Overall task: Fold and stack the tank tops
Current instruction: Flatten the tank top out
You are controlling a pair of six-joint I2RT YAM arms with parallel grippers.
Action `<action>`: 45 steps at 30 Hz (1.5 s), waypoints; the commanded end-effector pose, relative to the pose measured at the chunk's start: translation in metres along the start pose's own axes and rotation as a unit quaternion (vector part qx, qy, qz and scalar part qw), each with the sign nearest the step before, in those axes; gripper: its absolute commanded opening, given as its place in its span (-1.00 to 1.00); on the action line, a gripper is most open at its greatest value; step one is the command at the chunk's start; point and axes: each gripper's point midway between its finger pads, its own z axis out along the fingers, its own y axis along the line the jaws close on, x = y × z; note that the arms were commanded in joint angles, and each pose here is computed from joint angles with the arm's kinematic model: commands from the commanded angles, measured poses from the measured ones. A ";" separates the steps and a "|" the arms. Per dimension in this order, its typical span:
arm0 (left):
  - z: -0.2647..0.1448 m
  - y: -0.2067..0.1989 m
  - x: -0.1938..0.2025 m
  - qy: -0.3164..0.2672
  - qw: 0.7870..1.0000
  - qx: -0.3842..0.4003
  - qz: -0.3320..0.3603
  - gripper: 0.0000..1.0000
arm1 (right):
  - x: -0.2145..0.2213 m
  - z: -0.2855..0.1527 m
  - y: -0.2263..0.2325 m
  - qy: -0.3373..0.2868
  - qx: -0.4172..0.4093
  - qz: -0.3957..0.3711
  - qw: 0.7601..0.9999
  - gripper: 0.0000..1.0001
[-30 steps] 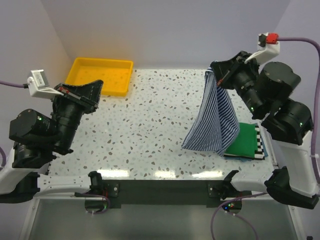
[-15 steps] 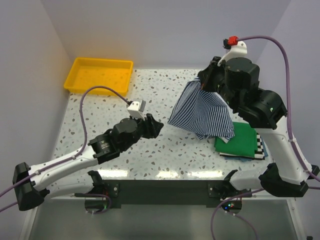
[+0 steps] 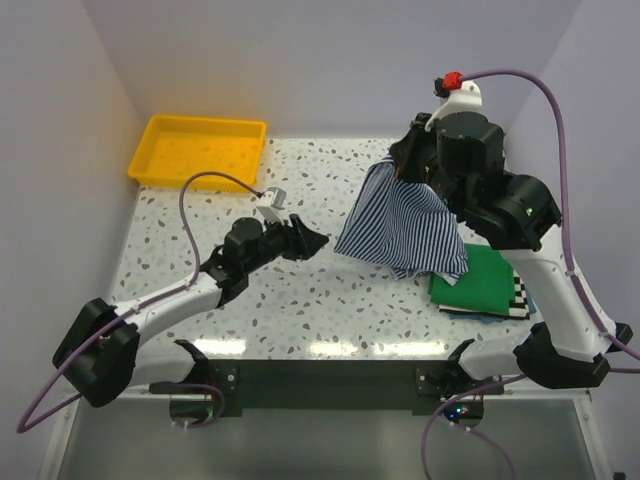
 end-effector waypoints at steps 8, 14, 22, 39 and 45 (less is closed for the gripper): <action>0.035 -0.020 0.005 0.028 0.992 0.080 -0.089 0.19 | -0.009 -0.012 -0.004 -0.019 -0.003 0.012 1.000 -1.00; 0.040 -0.019 0.031 0.057 0.986 0.090 -0.129 0.18 | -0.007 -0.013 -0.008 -0.018 0.004 0.010 1.000 -1.00; 0.055 -0.011 0.051 0.077 0.985 0.062 -0.144 0.18 | -0.009 -0.017 -0.010 -0.021 0.005 0.011 1.000 -1.00; 0.068 -0.016 0.042 0.053 0.981 0.088 -0.162 0.06 | -0.008 -0.024 -0.019 -0.022 0.016 0.009 1.000 -1.00; 0.074 -0.021 0.033 0.041 0.992 0.110 -0.043 0.16 | -0.008 -0.023 -0.017 -0.021 0.012 0.008 1.000 -1.00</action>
